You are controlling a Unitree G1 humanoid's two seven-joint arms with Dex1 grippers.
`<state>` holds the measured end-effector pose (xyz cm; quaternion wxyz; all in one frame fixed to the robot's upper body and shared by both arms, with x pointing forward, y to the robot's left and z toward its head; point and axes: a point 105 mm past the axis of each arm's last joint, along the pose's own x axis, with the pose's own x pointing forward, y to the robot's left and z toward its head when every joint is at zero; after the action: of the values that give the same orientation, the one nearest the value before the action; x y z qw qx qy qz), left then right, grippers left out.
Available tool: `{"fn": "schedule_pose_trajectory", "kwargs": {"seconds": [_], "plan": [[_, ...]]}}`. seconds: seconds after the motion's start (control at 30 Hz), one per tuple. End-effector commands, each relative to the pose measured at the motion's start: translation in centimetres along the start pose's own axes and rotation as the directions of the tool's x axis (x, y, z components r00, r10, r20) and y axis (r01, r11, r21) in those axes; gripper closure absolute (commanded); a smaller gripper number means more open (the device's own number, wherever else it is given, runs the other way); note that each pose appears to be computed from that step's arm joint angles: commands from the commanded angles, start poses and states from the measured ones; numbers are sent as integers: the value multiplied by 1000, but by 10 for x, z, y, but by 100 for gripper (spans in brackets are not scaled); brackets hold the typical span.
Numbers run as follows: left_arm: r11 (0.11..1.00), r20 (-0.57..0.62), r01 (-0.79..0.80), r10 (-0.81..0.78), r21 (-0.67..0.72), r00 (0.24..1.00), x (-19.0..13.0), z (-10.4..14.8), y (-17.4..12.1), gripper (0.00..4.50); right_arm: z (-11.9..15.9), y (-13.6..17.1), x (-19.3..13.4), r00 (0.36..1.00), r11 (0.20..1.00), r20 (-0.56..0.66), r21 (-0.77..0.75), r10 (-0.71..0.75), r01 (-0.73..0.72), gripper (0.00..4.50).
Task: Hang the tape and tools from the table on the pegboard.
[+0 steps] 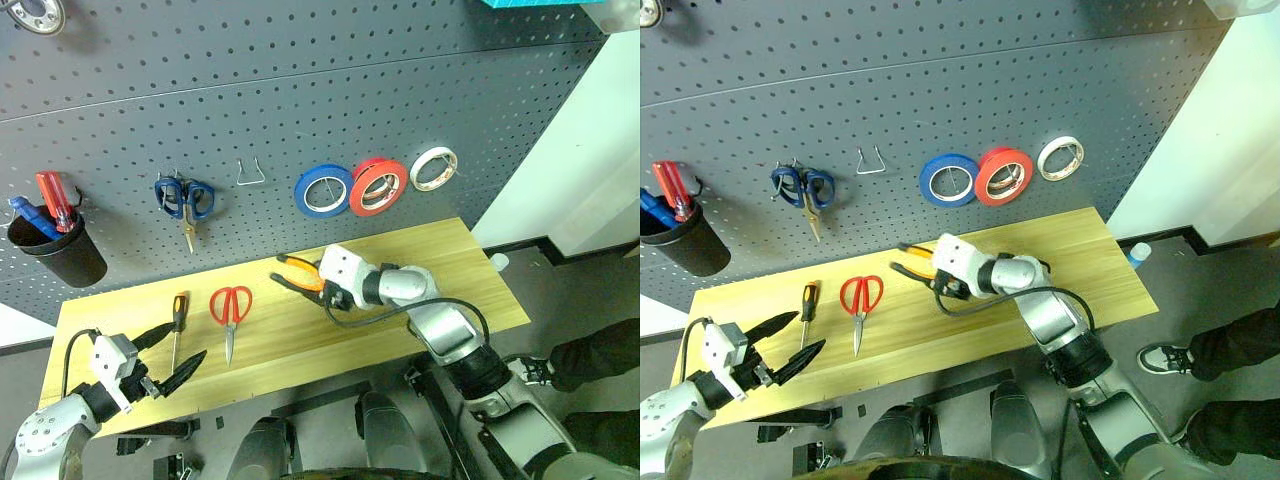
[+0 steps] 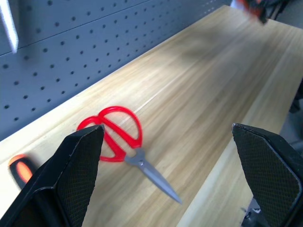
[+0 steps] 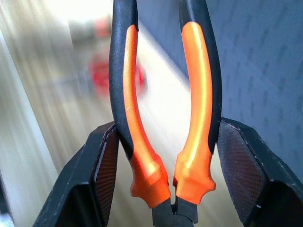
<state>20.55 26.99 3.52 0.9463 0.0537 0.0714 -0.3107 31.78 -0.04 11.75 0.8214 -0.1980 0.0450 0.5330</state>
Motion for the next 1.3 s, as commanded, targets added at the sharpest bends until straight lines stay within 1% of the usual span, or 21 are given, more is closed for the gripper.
{"fn": "schedule_pose_trajectory", "kwargs": {"seconds": [0.03, 0.1, 0.17, 0.2, 0.3, 0.33, 0.47, 0.53, 0.7, 0.93, 1.1, 1.23, 1.3], "plan": [[1000, 81, -15, 13, 20, 997, 7, 18, 4, 0, 99, -21, -10, 948, 998, 312, -20, -57, 67, 177], [1000, 113, -9, 5, 29, 994, 14, 24, 3, 0, 134, -33, -12, 900, 992, 422, -3, -110, 123, 177], [999, 143, -7, 2, 35, 990, 21, 29, 2, 0, 157, -43, -13, 856, 987, 495, 24, -149, 158, 177], [999, 171, -13, 5, 45, 985, 27, 34, 2, 0, 172, -50, -14, 823, 985, 543, 49, -167, 167, 177], [997, 243, -44, 26, 71, 970, 41, 47, 4, 0, 193, -60, -7, 785, 983, 593, 95, -181, 155, 177], [996, 254, -53, 32, 76, 967, 43, 50, 5, 0, 195, -61, -5, 781, 983, 598, 97, -181, 153, 177], [989, 365, -117, 75, 94, 928, 60, 71, 6, 0, 197, -61, 11, 766, 984, 619, 143, -175, 109, 177], [988, 386, -122, 77, 93, 919, 66, 76, 3, 0, 196, -61, 18, 759, 980, 625, 175, -183, 92, 177], [988, 393, -128, 83, 89, 916, 72, 75, 1, 0, 199, -58, 33, 729, 972, 655, 227, -198, 60, 177], [988, 388, -129, 85, 87, 918, 74, 73, 0, 0, 204, -56, 48, 698, 960, 675, 275, -237, 59, 177], [981, 398, -162, 108, 104, 911, 72, 77, 8, 0, 202, -54, 60, 691, 941, 670, 337, -272, 44, 177], [963, 444, -240, 165, 118, 881, 68, 86, 20, 0, 198, -52, 66, 692, 935, 666, 351, -279, 39, 177], [960, 452, -254, 177, 115, 874, 67, 88, 23, 0, 197, -53, 67, 689, 932, 666, 360, -286, 40, 177]]}}
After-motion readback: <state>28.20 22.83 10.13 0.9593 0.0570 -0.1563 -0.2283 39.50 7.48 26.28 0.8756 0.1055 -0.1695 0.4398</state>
